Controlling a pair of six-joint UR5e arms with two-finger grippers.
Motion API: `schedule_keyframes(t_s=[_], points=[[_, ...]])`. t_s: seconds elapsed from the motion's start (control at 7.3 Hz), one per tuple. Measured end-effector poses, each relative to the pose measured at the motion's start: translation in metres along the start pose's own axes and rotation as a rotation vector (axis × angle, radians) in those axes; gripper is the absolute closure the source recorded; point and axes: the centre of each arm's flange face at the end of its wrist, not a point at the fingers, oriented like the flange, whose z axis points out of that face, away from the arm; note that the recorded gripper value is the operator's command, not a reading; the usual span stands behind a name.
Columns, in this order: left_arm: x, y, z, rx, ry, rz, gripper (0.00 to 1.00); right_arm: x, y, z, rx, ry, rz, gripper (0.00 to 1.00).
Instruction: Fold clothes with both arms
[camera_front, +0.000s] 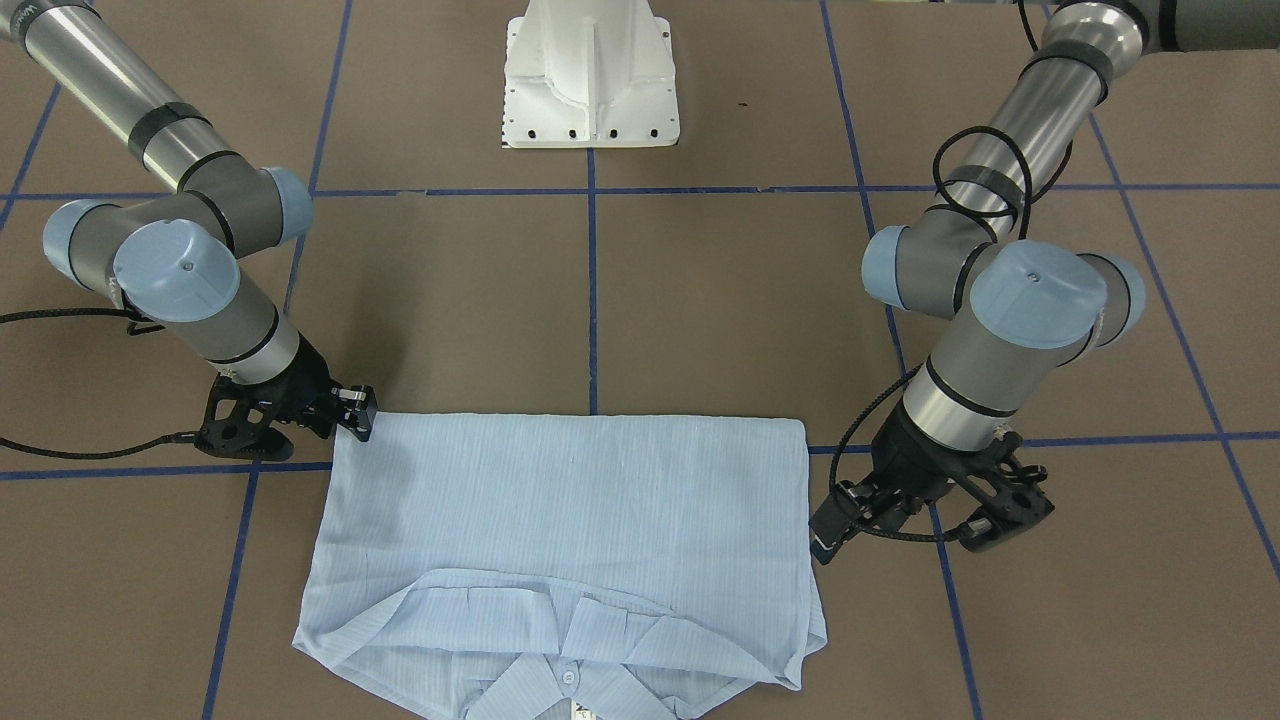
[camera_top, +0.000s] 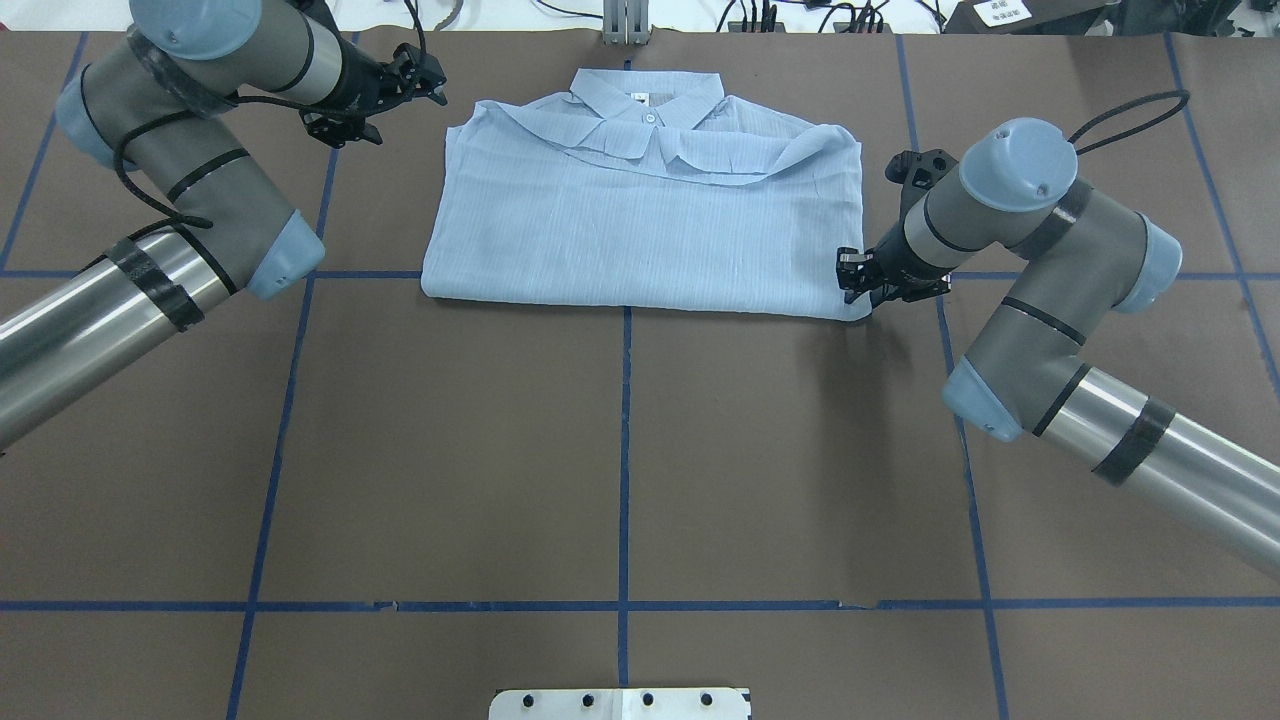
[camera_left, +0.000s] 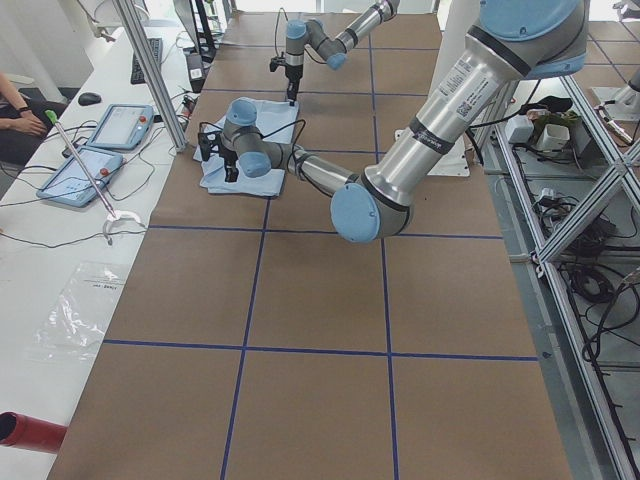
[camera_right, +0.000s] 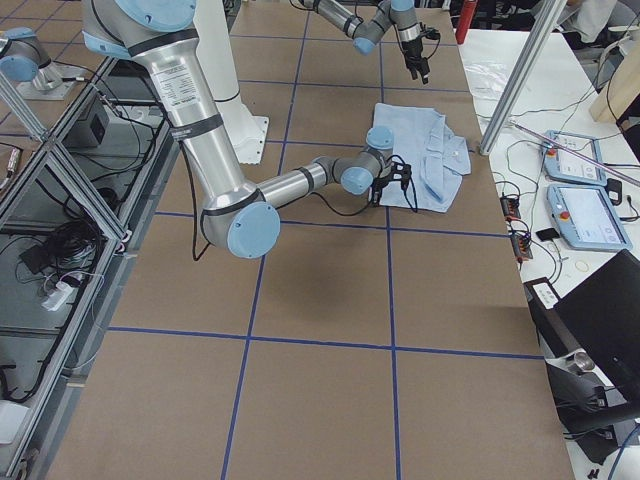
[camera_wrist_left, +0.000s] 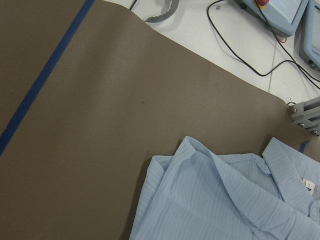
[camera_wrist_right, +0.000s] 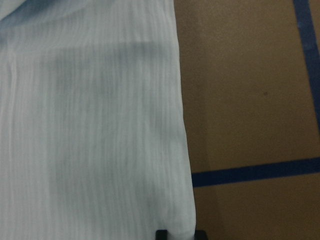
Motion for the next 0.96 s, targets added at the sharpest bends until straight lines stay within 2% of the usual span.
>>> schedule_keyframes(t_s=[0.27,0.55,0.68,0.82,0.96], points=[[-0.011,0.002,0.0,-0.001,-0.004,-0.001,0.0,-0.008,0.002,-0.01,-0.026,0.002,0.011,1.0],[-0.015,0.003,-0.002,0.001,0.001,0.001,0.0,0.016,0.034,-0.04,-0.073,-0.037,0.005,1.0],[-0.018,0.005,-0.007,0.002,0.008,0.003,0.0,0.039,0.069,-0.057,-0.096,-0.047,-0.003,1.0],[-0.022,0.01,-0.016,0.003,0.021,0.008,0.0,0.056,0.129,-0.077,-0.146,-0.057,-0.02,1.0],[-0.025,0.016,-0.025,0.003,0.036,0.012,0.0,0.056,0.199,-0.094,-0.229,-0.067,-0.042,1.0]])
